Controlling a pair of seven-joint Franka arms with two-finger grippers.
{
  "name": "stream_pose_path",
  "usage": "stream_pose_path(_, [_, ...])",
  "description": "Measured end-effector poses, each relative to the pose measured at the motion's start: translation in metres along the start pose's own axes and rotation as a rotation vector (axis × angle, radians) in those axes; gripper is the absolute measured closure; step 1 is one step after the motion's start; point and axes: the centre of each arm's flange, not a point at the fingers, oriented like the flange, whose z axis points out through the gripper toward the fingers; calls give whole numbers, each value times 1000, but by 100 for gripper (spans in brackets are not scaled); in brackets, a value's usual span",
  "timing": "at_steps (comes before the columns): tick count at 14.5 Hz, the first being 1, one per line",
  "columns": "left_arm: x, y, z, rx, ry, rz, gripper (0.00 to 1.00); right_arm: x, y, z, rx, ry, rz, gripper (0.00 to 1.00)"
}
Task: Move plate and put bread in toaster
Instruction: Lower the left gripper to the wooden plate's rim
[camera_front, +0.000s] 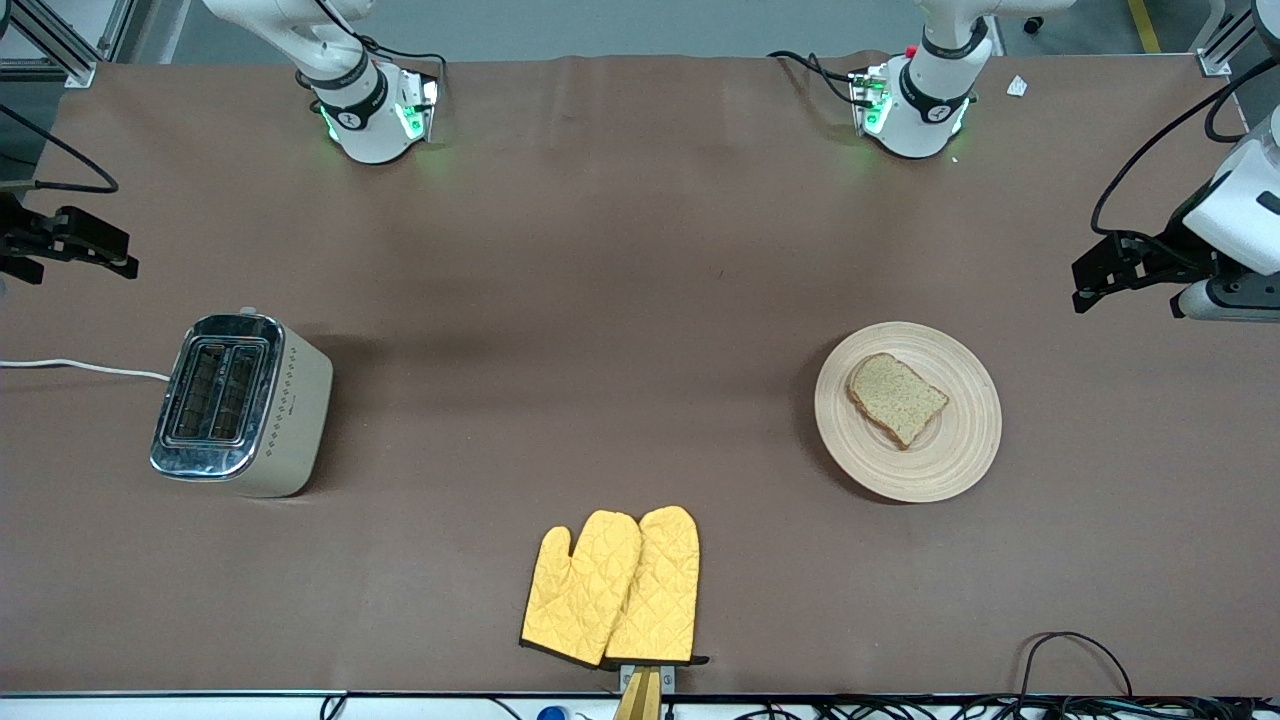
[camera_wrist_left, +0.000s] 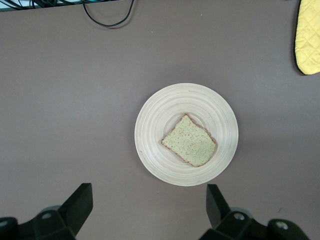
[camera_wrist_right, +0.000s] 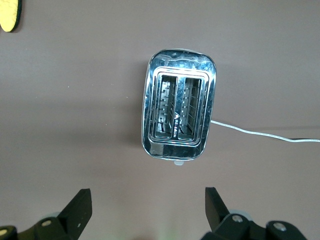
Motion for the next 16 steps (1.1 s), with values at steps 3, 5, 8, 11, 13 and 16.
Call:
stream_pose_path(3, [1, -1, 3, 0, -4, -6, 0, -4, 27, 1, 3, -1, 48, 0])
stream_pose_path(5, [2, -3, 6, 0, -9, -10, 0, -6, 43, 2, 5, -1, 70, 0])
stream_pose_path(8, [5, -6, 16, 0, -26, -13, 0, -6, 39, 1, 7, -1, 61, 0])
stream_pose_path(11, [11, -28, 47, -38, -91, -32, 0, -4, 32, 1, 6, 0, 45, 0])
stream_pose_path(13, [15, -67, 80, -143, -141, -80, 0, -4, 29, 1, 8, 1, 23, 0])
stream_pose_path(16, [18, -136, 153, -344, -201, -108, 0, -2, 27, 0, 18, 13, 9, 0])
